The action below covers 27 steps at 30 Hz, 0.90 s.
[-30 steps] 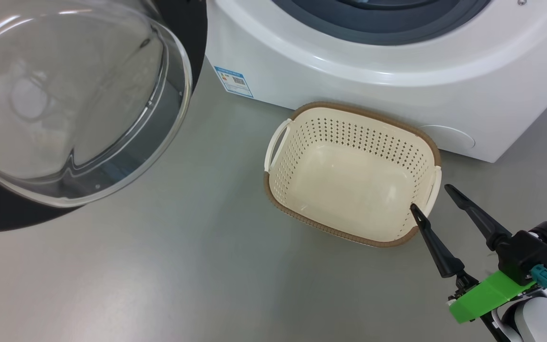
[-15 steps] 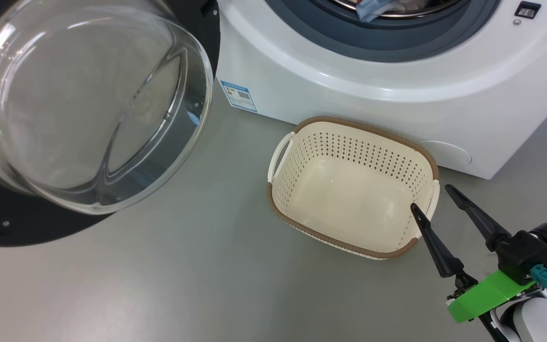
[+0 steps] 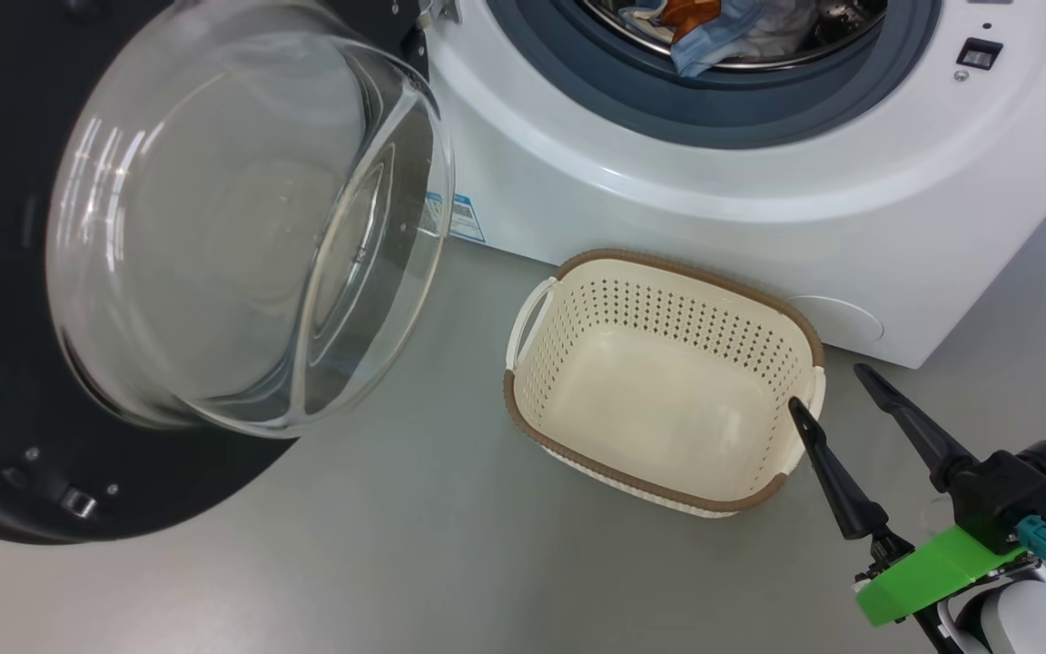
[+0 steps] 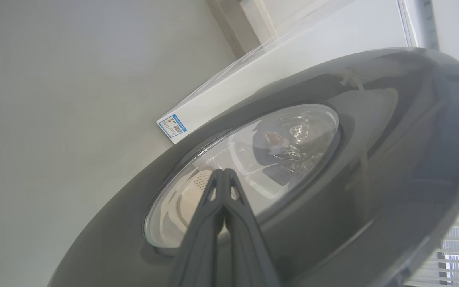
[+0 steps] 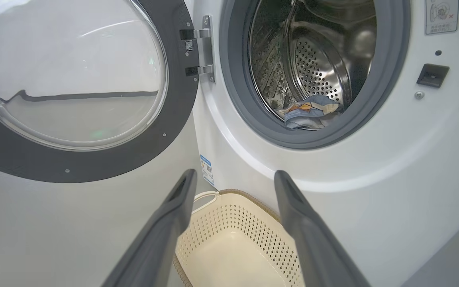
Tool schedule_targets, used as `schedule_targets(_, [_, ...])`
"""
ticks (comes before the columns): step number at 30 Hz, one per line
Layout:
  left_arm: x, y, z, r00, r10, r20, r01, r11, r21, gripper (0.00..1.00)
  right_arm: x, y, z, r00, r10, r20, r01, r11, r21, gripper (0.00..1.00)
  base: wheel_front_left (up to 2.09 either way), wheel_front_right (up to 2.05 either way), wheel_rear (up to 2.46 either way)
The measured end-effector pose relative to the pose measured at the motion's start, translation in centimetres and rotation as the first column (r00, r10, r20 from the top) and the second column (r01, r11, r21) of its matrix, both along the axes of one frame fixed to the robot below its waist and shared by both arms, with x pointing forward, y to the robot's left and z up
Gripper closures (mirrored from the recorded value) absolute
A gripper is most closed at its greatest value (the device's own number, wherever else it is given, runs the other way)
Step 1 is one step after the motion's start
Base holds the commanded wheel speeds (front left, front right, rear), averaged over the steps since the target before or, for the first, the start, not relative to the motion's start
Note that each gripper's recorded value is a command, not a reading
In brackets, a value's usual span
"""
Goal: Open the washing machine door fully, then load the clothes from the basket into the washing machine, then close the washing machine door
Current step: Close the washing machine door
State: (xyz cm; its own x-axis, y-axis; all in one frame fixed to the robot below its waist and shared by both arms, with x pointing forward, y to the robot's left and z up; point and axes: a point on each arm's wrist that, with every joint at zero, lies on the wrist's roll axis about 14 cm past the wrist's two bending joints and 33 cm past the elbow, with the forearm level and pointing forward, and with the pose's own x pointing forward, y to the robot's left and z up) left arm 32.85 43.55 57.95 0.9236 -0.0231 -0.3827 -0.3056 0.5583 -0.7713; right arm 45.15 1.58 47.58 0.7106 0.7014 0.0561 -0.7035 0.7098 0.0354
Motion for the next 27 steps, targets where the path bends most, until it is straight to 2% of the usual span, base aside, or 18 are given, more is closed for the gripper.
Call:
schedule_targets(7, [-0.2, -2.6, 1.2, 0.992, -0.123, 0.027, 0.123, 0.992, 0.005, 1.0, -0.2, -0.5, 1.0, 1.0, -0.026, 0.014, 0.026, 1.0, 0.011, 0.0, 0.0, 0.0, 0.0])
schedule_targets(13, [-0.1, -5.2, 2.1, 0.971, -0.236, 0.039, 0.234, 0.971, 0.042, 1.0, -0.6, -1.4, 0.8, 0.999, -0.054, 0.003, 0.054, 0.999, 0.006, 0.0, 0.0, 0.0, 0.0])
schedule_targets(20, [0.1, -9.5, 3.2, 0.916, -0.395, 0.072, 0.391, 0.918, 0.062, 1.0, -0.6, -2.6, 1.6, 0.996, -0.092, 0.017, 0.092, 0.996, 0.01, 0.0, 0.0, 0.0, 0.0])
schedule_targets(27, [0.7, -13.0, 3.7, 0.857, -0.504, 0.105, 0.499, 0.864, 0.07, 1.0, -0.8, -4.1, 1.7, 0.99, -0.142, 0.013, 0.142, 0.99, 0.014, 0.0, 0.0, 0.0, 0.0])
